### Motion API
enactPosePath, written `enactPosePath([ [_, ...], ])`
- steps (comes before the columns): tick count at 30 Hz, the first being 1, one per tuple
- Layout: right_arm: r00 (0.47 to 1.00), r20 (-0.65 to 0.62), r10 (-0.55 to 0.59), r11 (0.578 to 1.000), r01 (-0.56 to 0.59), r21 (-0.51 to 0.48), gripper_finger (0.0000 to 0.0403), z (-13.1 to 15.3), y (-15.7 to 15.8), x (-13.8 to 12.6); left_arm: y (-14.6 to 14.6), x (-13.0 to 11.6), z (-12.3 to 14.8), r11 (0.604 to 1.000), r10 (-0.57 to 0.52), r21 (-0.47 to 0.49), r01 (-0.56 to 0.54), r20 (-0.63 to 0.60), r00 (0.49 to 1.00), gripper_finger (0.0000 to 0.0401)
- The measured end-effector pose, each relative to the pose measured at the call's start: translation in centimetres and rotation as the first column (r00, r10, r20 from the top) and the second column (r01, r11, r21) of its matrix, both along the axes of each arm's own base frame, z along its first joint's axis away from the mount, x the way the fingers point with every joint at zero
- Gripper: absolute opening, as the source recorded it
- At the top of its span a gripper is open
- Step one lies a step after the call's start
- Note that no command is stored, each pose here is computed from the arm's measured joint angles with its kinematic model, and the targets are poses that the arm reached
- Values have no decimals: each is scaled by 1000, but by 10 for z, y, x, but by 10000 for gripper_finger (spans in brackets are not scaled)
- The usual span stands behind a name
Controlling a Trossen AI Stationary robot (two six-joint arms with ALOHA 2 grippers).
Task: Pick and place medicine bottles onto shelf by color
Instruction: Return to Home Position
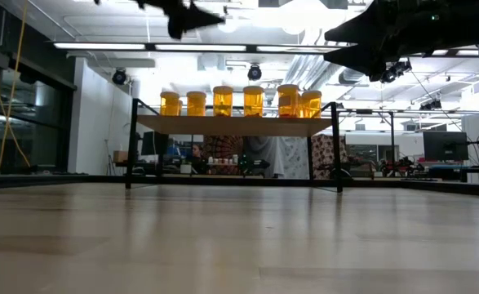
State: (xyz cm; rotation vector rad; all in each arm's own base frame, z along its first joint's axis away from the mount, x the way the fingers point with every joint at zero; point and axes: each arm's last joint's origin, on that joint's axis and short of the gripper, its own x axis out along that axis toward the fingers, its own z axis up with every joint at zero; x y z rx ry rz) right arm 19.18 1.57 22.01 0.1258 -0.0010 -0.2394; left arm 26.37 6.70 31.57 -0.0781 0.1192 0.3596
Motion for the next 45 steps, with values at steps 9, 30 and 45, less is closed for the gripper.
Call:
enactPosePath([
  [9,1000,-1,0,1000,0,0,257,0,0,0,-66,-40,-38,980,-166,127,152,104,981,298],
  [30,1000,-1,0,1000,0,0,257,0,0,0,-54,-141,-86,983,-173,100,153,245,954,298],
  [45,1000,6,0,1000,0,29,257,0,0,0,-57,-159,-135,984,-175,31,173,264,949,188],
])
